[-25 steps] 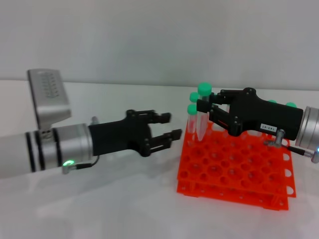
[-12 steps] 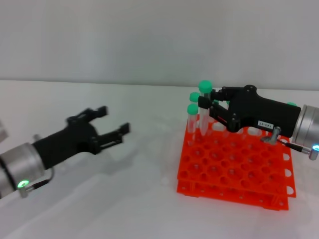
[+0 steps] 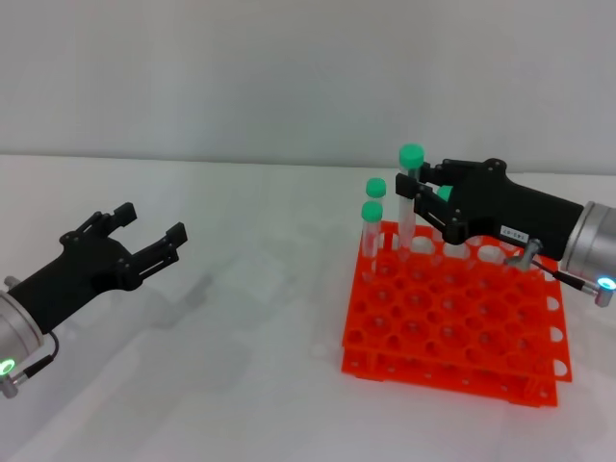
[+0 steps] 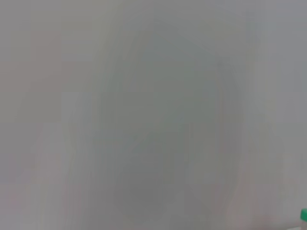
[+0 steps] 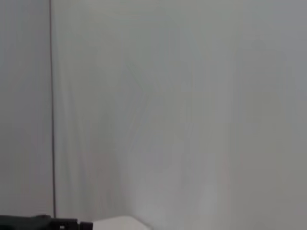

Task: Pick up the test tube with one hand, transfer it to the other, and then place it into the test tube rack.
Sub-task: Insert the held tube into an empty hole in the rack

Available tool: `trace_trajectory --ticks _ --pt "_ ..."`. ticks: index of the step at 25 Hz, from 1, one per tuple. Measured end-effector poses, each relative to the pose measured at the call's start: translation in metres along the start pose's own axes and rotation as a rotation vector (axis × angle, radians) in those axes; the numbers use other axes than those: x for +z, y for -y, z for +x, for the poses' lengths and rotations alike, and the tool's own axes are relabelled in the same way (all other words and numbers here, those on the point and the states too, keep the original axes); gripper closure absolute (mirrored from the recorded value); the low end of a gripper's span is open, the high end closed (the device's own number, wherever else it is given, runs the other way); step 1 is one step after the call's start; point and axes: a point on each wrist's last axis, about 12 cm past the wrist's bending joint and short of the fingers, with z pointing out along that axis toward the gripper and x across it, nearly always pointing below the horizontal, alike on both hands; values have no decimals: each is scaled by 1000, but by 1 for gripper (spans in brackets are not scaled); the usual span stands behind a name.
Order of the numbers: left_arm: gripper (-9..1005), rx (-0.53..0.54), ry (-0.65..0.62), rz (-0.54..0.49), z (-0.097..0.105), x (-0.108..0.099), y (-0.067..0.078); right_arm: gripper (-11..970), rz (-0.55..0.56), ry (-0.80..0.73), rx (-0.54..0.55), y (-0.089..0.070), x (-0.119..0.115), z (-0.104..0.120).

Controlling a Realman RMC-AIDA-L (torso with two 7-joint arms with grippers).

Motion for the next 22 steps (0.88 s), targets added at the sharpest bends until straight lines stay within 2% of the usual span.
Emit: trace_trajectory --ticks 14,22 --pt "103 6 -3 -5 -2 6 0 756 36 10 41 -4 4 8" --pt "103 7 -3 -6 -2 6 -1 755 81 34 26 -9 3 16"
